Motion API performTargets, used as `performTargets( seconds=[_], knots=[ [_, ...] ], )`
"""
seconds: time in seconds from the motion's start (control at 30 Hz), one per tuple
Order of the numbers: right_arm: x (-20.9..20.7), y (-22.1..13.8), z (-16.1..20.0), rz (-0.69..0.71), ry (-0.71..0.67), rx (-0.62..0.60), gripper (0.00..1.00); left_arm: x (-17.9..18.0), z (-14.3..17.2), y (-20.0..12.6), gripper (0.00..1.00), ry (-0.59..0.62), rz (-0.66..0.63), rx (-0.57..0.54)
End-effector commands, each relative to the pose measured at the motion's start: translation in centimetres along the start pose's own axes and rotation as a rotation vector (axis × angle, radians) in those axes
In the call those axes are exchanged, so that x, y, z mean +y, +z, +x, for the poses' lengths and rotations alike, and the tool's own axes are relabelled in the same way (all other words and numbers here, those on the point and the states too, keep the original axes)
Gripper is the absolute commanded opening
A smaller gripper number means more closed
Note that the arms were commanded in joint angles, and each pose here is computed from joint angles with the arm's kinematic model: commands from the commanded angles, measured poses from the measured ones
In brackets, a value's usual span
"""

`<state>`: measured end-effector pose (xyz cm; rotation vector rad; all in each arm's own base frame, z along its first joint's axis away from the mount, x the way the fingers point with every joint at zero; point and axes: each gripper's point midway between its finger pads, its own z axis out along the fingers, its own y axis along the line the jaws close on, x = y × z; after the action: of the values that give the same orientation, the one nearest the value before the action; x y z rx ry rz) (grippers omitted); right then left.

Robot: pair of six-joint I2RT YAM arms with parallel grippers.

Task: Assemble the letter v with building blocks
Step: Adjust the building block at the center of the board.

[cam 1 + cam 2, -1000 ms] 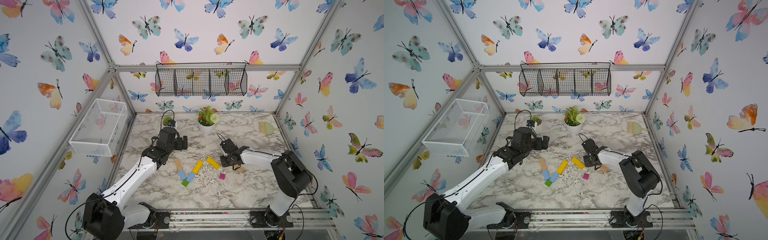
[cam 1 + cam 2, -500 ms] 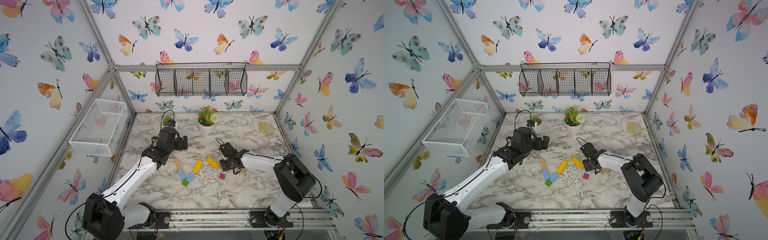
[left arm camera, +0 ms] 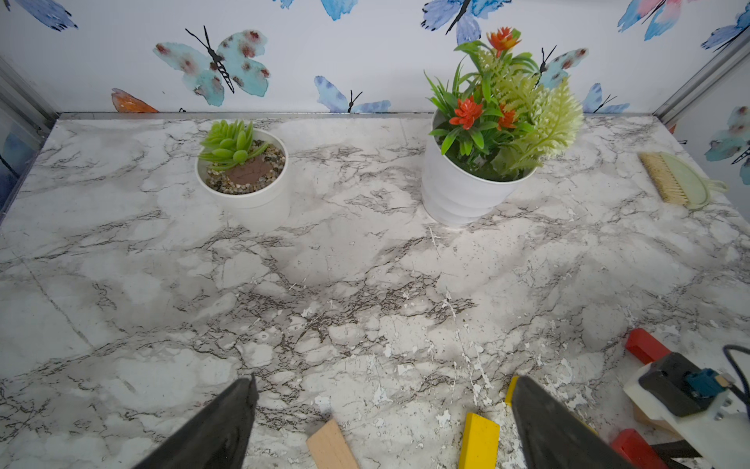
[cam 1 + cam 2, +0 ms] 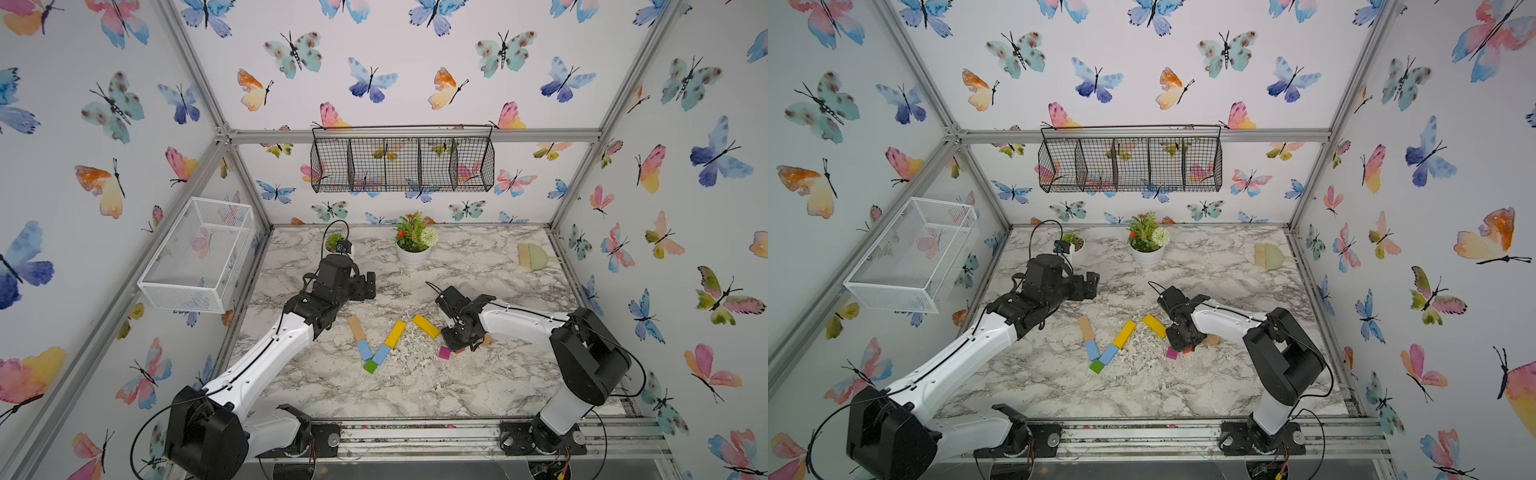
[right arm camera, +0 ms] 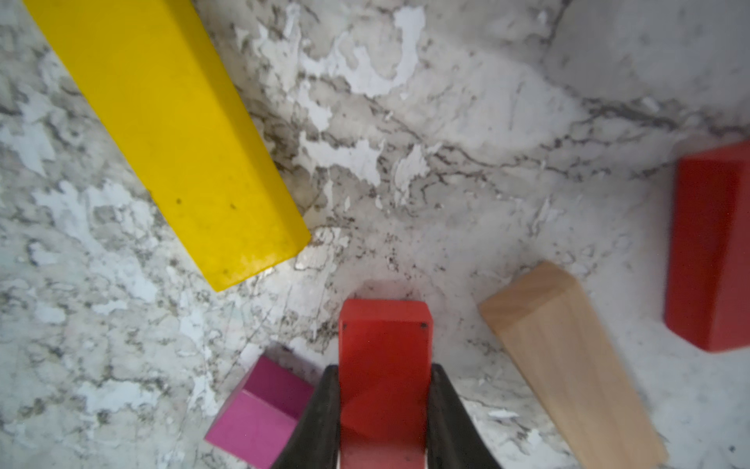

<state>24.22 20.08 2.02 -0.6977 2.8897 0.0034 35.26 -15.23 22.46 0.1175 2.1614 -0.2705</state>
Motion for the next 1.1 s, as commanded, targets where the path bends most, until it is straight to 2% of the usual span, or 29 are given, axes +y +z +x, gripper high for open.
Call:
performTargets(
  seconds=[0.0, 0.53, 0.77, 1.07],
  knots=[
    [0.2, -0.6, 1.6, -0.004, -0.047, 0.067, 0.26, -0.2, -0.6, -0.6, 0.98, -0.008, 0.022, -0.031],
    [2.6, 0.8, 1.8, 0.008, -0.158, 0.074, 0.26, -0.1, -0.7, -0.7, 0.98, -0.010, 0.017, -0.036],
    [2.3, 1.0, 1.7, 0.023, -0.180, 0.073, 0.26, 0.0, -0.7, -0.8, 0.98, -0.010, 0.016, -0.037],
    [2.0, 0.9, 1.4, 0.053, -0.297, 0.106, 0.28, 0.0, -0.6, -0.7, 0.98, -0.010, 0.016, -0.036]
  ],
)
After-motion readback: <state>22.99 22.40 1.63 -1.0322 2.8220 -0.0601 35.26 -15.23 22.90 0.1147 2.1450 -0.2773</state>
